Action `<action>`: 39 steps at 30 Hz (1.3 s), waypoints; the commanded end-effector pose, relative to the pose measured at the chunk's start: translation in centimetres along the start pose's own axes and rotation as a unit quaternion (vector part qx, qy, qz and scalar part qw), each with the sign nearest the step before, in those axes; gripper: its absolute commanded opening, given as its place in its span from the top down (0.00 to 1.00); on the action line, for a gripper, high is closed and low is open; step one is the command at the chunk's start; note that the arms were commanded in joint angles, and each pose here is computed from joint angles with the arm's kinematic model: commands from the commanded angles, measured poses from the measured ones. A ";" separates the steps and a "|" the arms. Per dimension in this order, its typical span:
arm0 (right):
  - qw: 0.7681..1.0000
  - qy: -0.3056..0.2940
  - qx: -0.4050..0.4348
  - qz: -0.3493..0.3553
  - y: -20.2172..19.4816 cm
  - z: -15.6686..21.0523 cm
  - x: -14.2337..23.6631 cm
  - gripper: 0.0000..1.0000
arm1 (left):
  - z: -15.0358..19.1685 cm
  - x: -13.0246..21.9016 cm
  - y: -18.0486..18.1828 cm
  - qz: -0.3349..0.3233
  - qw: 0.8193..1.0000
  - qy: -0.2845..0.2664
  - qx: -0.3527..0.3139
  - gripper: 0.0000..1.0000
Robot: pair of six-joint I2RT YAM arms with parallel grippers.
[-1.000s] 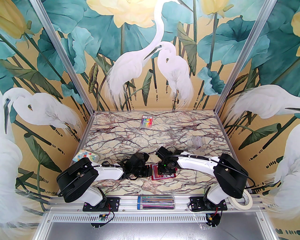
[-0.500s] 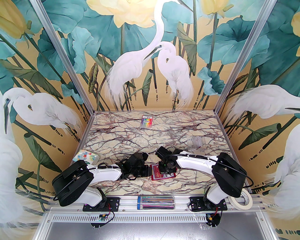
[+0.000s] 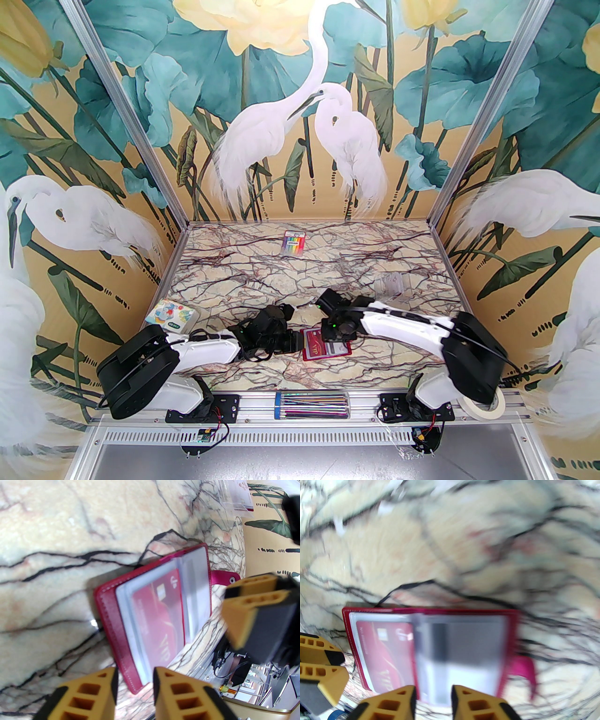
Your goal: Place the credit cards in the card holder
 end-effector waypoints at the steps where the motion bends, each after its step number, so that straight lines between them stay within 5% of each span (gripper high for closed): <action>1: 0.997 -0.022 0.013 0.079 -1.9 0.0 2.2 0.59 | 0.3 0.5 0.4 -0.016 1.000 -0.018 0.002 0.63; 9: 0.992 0.000 0.006 0.126 -4.2 0.5 1.8 0.54 | 0.2 0.6 0.6 -0.020 1.000 -0.019 0.003 0.60; 21: 0.992 0.036 0.010 0.119 -4.0 0.5 -0.3 0.73 | 0.1 0.5 0.5 -0.022 1.000 -0.015 0.001 0.61; 39: 0.993 0.048 0.010 0.105 -3.7 0.5 -1.0 0.83 | 0.2 0.3 0.6 -0.022 1.000 -0.010 0.001 0.61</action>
Point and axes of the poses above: each hand's point on the last joint's axis, 136 mm out from that joint toward the fingers, its own x axis back along the fingers, its own y axis along the line the jaws close on, z = x × y, the point moved 10 cm from there along x, back along the fingers, and after that the axes turned 3 degrees about x, right-handed, at the moved point
